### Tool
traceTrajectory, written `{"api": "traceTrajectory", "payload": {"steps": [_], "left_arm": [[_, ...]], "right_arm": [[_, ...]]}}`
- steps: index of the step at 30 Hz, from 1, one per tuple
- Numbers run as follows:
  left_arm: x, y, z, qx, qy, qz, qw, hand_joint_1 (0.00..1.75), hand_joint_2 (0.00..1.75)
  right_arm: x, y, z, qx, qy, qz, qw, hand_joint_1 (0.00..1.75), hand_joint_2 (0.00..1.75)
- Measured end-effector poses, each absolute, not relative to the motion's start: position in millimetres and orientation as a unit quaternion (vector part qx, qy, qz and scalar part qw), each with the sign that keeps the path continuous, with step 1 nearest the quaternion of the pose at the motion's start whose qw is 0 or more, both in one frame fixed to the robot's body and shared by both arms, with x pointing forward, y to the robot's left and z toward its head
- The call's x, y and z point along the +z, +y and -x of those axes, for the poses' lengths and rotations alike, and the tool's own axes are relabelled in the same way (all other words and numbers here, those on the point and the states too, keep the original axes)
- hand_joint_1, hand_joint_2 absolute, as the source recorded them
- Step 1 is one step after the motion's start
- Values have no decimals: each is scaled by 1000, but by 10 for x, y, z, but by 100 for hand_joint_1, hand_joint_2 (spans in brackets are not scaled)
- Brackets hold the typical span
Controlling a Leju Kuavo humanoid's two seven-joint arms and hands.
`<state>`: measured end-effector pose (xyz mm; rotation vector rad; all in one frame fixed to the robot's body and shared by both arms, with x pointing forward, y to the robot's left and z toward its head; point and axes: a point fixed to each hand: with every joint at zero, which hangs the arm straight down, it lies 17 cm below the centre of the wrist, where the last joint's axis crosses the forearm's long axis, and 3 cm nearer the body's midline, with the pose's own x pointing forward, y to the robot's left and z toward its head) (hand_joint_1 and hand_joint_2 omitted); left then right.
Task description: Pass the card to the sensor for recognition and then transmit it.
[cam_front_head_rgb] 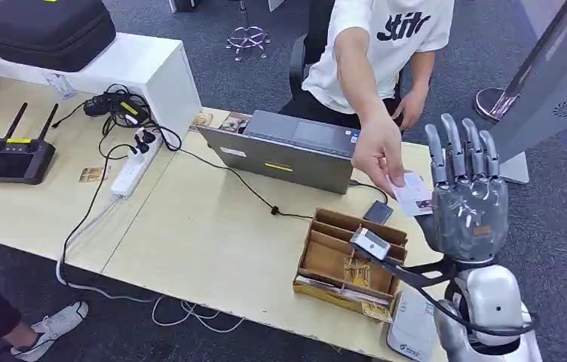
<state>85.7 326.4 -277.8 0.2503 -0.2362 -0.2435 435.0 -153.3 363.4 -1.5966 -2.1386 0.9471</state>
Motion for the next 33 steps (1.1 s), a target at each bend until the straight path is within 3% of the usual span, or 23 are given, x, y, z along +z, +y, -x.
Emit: {"api": "traceTrajectory", "payload": {"steps": [3, 8, 24, 33], "left_arm": [[-2777, 3268, -862, -121, -117, -125, 978, 0, 175], [-2762, 3277, -938, -99, -125, -136, 978, 0, 175], [-2766, 3076, -961, -94, -122, -125, 980, 0, 175], [-2772, 3050, -888, -50, -116, -130, 984, 0, 175]], "right_arm": [[3582, -1534, -4382, 336, -744, 554, 162, 168, 175], [3447, -1504, -4505, 358, -733, 550, 177, 175, 175], [3302, -1383, -4660, 371, -737, 529, 197, 175, 175], [3149, -1650, -3971, 288, -824, 408, 269, 175, 175]]}}
